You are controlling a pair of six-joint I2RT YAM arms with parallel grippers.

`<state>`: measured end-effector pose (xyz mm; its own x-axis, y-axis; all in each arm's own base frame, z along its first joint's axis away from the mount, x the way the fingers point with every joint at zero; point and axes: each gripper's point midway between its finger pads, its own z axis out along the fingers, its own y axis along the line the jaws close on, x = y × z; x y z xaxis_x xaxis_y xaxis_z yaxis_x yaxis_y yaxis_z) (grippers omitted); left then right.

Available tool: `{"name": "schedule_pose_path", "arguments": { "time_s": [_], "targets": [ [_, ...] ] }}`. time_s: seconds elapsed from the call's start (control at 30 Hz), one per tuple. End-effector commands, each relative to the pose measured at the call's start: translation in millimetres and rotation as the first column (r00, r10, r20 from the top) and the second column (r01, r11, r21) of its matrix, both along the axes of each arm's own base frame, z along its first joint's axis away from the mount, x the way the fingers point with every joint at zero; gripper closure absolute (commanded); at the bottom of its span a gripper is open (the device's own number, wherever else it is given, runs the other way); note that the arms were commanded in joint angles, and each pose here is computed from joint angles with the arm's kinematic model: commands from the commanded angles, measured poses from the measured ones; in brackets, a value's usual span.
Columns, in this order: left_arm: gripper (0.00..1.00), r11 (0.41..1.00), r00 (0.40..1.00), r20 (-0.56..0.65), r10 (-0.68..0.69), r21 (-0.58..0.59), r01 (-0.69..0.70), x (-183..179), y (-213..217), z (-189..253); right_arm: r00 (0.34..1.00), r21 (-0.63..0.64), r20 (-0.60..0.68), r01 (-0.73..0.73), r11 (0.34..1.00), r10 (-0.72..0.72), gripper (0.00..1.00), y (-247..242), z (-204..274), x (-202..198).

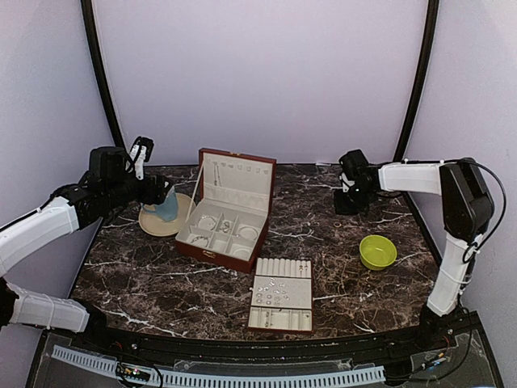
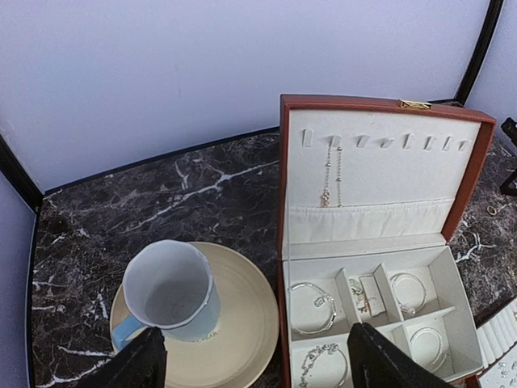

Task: Organize the mixed jewelry
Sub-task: Pick up the ring from the center of the board.

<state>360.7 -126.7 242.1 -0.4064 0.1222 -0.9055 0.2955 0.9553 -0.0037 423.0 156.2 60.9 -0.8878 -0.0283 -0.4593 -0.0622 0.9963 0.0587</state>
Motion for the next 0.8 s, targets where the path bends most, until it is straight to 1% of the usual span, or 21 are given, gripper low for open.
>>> {"name": "schedule_pose_path", "arguments": {
  "time_s": [0.0,0.1,0.13,0.2,0.27,0.33,0.4,0.43,0.47,0.5,0.53,0.57,0.6,0.63,0.7,0.77],
  "targets": [
    [0.22,0.994,0.994,0.043,-0.101,-0.036,0.102,-5.4,-15.4,11.0,1.0,0.045,0.02,-0.01,0.999,0.01,1.0,1.3,17.0,-7.7],
    [0.26,0.973,0.973,0.056,-0.225,-0.047,0.228,-13.9,-34.9,11.5,0.998,0.105,0.023,-0.06,0.993,0.058,1.0,12.2,20.9,-15.8],
    [0.27,0.965,0.964,0.074,-0.255,-0.05,0.259,-16.3,-41.5,14.9,0.996,0.145,0.024,-0.089,0.985,0.087,1.0,19.7,23.0,-20.3],
    [0.28,0.932,0.93,0.106,-0.351,-0.059,0.359,-27.1,-61.3,17.7,0.991,0.195,0.035,-0.133,0.972,0.129,1.0,30.7,27.0,-29.8],
    [0.28,0.88,0.879,0.125,-0.461,-0.068,0.471,-42.8,-86.6,17.5,0.983,0.225,0.048,-0.186,0.956,0.18,1.0,42.4,31.7,-40.8],
    [0.28,0.833,0.835,0.124,-0.536,-0.083,0.547,-56.9,-112.2,14.0,0.969,0.24,0.072,-0.248,0.938,0.238,1.0,57.6,37.3,-54.3],
    [0.28,0.79,0.8,0.108,-0.59,-0.128,0.599,-69.6,-138.0,7.7,0.949,0.255,0.102,-0.316,0.914,0.3,1.0,75.7,41.8,-69.2],
    [0.28,0.778,0.797,0.095,-0.597,-0.177,0.603,-70.7,-148.2,4.2,0.936,0.265,0.116,-0.35,0.898,0.331,1.0,84.9,43.1,-77.5],
    [0.28,0.753,0.779,0.086,-0.622,-0.206,0.624,-78.9,-161.2,1.8,0.921,0.276,0.137,-0.389,0.879,0.365,1.0,96.2,46.2,-86.2],
    [0.28,0.728,0.767,0.07,-0.637,-0.271,0.63,-82.9,-175.3,-2.3,0.905,0.281,0.161,-0.423,0.861,0.393,1.0,105.0,49.6,-93.5],
    [0.28,0.719,0.766,0.06,-0.64,-0.305,0.624,-83.5,-181.0,-3.6,0.88,0.287,0.195,-0.473,0.833,0.432,1.0,119.6,54.4,-103.1],
    [0.29,0.708,0.774,0.024,-0.633,-0.387,0.591,-82.3,-189.8,-9.2,0.86,0.29,0.22,-0.508,0.811,0.461,1.0,129.5,58.4,-111.6],
    [0.3,0.702,0.775,-0.013,-0.632,-0.432,0.566,-79.4,-195.8,-18.0,0.839,0.292,0.244,-0.542,0.788,0.486,1.0,137.7,62.7,-120.0],
    [0.31,0.668,0.768,-0.033,-0.64,-0.518,0.534,-81.9,-203.0,-14.0,0.817,0.293,0.271,-0.573,0.765,0.509,1.0,146.7,68.3,-126.6],
    [0.32,0.628,0.751,-0.079,-0.655,-0.61,0.483,-83.5,-213.7,-16.6,0.777,0.296,0.326,-0.625,0.722,0.539,1.0,161.6,80.7,-136.8],
    [0.32,0.602,0.734,-0.119,-0.668,-0.667,0.439,-85.7,-220.5,-20.5,0.738,0.297,0.377,-0.669,0.681,0.56,1.0,174.4,93.7,-144.9]
  ]
}}
